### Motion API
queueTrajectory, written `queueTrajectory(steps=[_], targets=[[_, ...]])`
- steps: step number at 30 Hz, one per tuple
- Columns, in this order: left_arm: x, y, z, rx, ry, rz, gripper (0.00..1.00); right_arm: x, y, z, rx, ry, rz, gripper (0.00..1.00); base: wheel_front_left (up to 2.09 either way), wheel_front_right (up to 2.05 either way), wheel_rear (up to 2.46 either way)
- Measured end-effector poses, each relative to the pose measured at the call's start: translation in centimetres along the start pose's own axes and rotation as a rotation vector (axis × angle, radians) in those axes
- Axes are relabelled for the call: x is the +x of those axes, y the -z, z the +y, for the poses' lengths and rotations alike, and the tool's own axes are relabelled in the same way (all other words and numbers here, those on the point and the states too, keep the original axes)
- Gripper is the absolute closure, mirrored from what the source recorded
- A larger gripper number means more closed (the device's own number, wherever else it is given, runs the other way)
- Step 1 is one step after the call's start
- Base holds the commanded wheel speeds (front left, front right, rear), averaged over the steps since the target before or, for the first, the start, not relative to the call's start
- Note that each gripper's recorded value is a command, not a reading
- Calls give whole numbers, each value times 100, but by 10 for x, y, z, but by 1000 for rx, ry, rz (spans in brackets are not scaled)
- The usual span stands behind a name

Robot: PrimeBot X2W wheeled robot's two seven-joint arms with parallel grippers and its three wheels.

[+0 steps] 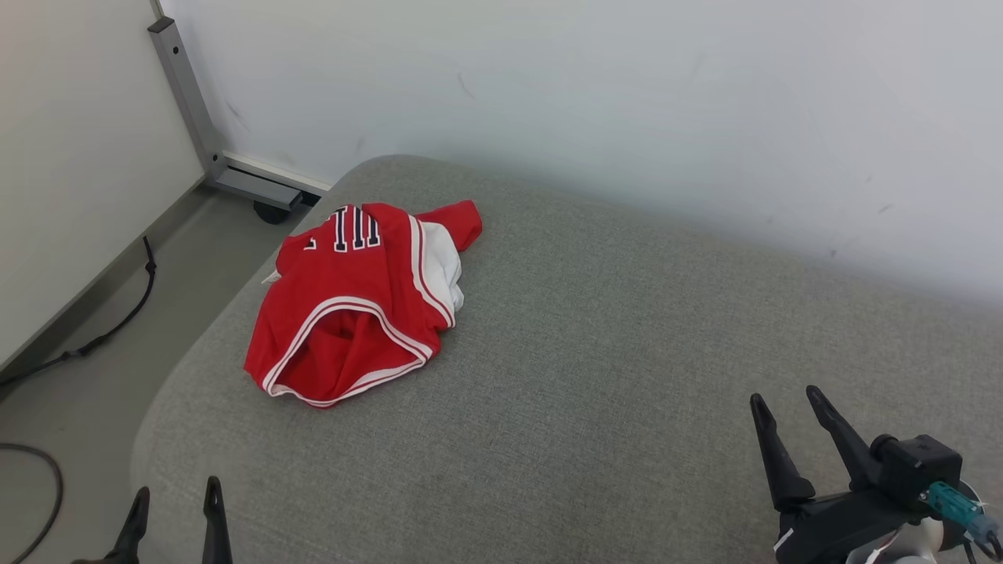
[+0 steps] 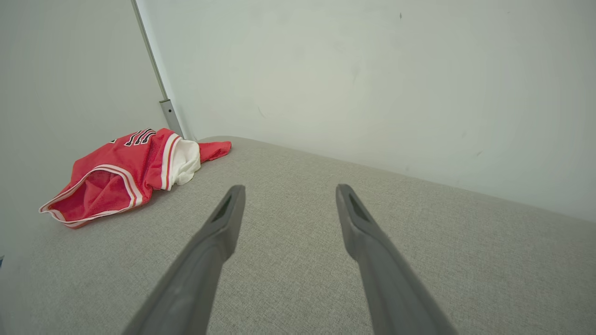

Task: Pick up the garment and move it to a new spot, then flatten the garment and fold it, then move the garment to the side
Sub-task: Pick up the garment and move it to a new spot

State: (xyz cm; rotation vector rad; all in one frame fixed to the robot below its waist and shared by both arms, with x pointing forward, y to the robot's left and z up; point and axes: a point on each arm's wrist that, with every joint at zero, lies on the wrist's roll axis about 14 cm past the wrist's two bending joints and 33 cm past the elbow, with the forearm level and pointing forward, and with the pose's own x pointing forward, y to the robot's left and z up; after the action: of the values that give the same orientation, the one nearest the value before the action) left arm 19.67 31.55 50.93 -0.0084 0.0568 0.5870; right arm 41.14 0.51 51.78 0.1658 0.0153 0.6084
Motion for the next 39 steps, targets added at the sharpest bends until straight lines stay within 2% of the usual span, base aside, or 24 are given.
queueTrajectory(steps=[11,14,17,19,26,29,31,39], targets=[[-3,4,0,-27,-9,18,0,5,6,2,2,-20,20,0,0,0,0],[5,-2,-13,-105,54,14,0,7,8,3,6,-25,26,0,0,0,0],[25,-21,-21,-81,127,-17,0,8,13,1,7,-26,37,0,0,0,0],[38,-27,-31,-188,177,-1,0,9,14,0,6,-26,39,0,0,0,0],[76,-23,-45,-118,275,109,0,10,19,-11,5,-13,53,0,0,0,0],[92,-19,-38,-132,266,164,0,10,19,-14,-1,-10,57,0,0,0,0],[105,-12,-34,-105,259,217,0,14,11,-18,-5,-7,36,0,0,0,0],[157,-15,-61,-75,299,304,0,10,7,-55,-38,59,36,0,0,0,0]])
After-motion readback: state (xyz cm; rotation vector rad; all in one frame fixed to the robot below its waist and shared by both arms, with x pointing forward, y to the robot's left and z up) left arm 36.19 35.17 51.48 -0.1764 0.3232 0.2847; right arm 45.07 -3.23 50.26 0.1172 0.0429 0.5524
